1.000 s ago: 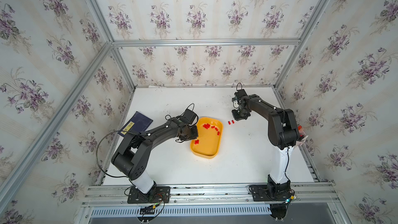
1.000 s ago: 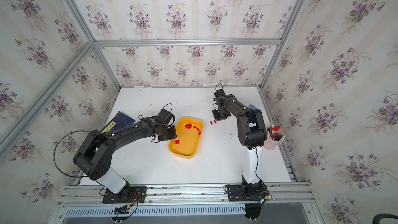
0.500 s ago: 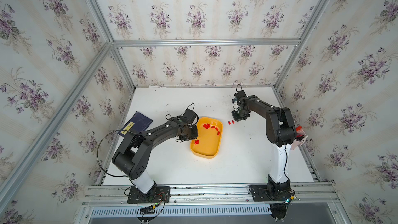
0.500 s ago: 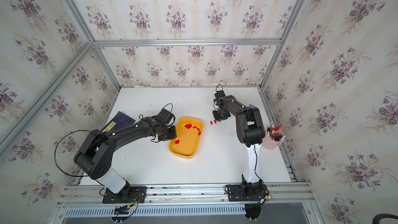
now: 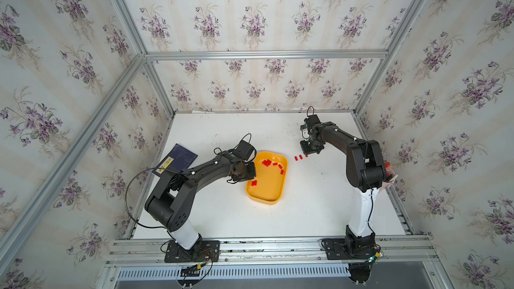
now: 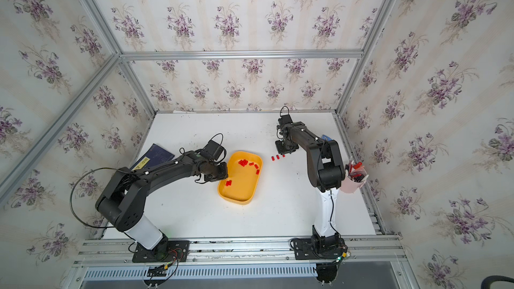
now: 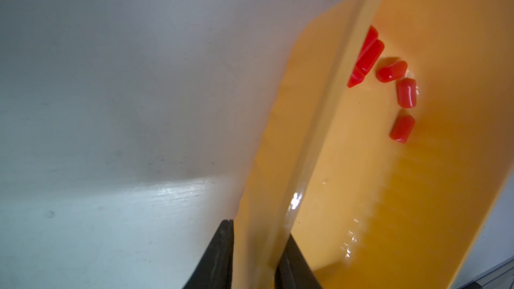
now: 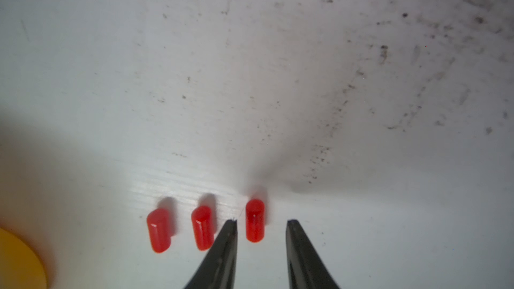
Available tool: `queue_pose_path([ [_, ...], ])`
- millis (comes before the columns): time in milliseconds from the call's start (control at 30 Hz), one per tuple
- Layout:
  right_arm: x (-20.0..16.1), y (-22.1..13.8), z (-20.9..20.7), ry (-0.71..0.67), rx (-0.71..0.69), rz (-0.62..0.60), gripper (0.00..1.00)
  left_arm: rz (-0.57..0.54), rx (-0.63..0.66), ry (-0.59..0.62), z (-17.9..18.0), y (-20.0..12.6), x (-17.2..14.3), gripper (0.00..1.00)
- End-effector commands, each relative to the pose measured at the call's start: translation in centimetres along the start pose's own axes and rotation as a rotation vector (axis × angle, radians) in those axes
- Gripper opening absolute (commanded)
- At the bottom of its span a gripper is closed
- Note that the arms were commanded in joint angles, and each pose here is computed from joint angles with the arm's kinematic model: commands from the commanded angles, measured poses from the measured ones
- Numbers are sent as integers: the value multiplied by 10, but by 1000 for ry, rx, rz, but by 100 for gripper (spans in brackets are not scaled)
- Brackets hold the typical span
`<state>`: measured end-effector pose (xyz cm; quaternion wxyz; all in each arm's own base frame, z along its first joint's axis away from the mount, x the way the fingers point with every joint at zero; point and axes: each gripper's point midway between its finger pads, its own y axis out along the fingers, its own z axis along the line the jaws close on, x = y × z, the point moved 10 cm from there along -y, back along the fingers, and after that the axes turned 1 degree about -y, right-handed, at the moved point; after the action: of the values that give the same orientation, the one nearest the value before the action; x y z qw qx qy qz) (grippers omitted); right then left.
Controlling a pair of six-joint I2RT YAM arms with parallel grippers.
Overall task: Take the screw protection sleeves out of the storage box
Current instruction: Place the screw protection sleeve at the center of the board, then pick up the screw protection sleeve from the storage box.
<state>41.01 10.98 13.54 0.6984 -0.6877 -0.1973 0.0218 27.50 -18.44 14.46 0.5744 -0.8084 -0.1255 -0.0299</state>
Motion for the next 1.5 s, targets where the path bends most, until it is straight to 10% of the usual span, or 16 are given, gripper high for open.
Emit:
queue_pose_path([
  [0,4,-18,0,13,-5,-39,39,-2,5,2,1,3,0,30],
  [700,-26,-131,159,-86,336,-228,40,-119,-103,-294,11,3,-13,28],
  [1467,-27,-54,198,49,162,28,38,-86,-75,-259,10,9,-17,30],
])
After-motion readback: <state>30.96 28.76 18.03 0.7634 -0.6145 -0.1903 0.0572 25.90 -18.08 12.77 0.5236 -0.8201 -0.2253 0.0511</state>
